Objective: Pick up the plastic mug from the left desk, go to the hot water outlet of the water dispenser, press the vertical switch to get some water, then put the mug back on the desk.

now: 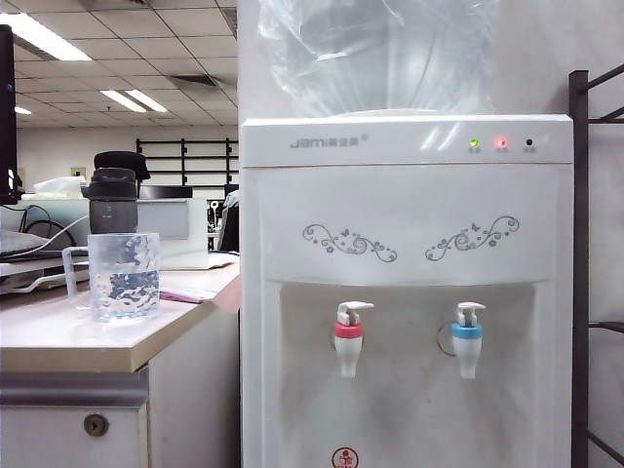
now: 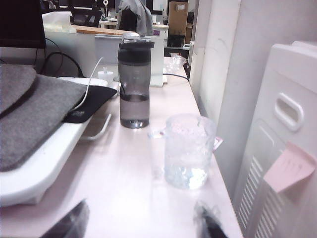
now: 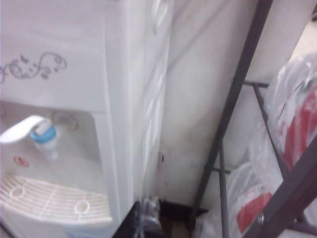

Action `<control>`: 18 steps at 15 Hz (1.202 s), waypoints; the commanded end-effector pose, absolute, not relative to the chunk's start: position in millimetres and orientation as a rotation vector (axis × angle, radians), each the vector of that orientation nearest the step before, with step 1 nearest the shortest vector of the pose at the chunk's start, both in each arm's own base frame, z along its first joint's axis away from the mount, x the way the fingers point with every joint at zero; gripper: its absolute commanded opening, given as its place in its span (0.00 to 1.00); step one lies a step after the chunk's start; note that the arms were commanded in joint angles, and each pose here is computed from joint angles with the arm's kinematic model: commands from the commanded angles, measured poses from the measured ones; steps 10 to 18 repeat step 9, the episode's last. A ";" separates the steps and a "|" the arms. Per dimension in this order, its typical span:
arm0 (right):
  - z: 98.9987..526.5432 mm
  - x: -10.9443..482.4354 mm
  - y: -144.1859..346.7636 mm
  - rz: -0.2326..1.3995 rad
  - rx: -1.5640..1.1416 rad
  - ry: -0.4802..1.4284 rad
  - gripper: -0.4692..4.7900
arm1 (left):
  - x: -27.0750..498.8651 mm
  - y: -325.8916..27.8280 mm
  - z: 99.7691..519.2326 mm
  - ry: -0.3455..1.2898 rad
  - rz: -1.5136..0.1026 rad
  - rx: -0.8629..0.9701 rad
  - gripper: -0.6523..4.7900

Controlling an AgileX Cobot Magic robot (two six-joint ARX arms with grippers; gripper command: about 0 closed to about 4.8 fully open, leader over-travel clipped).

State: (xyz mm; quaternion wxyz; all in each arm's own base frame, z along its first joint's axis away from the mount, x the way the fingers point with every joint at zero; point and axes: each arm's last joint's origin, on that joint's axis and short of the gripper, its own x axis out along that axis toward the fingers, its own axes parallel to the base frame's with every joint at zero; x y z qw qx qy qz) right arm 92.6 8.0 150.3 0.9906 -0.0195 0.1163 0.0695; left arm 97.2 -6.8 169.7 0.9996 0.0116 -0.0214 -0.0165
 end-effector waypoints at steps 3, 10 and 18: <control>149.3 96.3 3.6 0.084 -0.031 0.157 0.08 | 96.7 9.9 163.7 0.019 0.016 0.024 0.65; 149.4 96.3 3.6 0.086 -0.030 0.157 0.08 | 97.1 -6.1 164.0 0.015 -0.004 0.028 0.65; 149.4 96.3 3.6 0.086 -0.030 0.157 0.08 | 97.1 -6.1 164.0 0.015 -0.004 0.028 0.65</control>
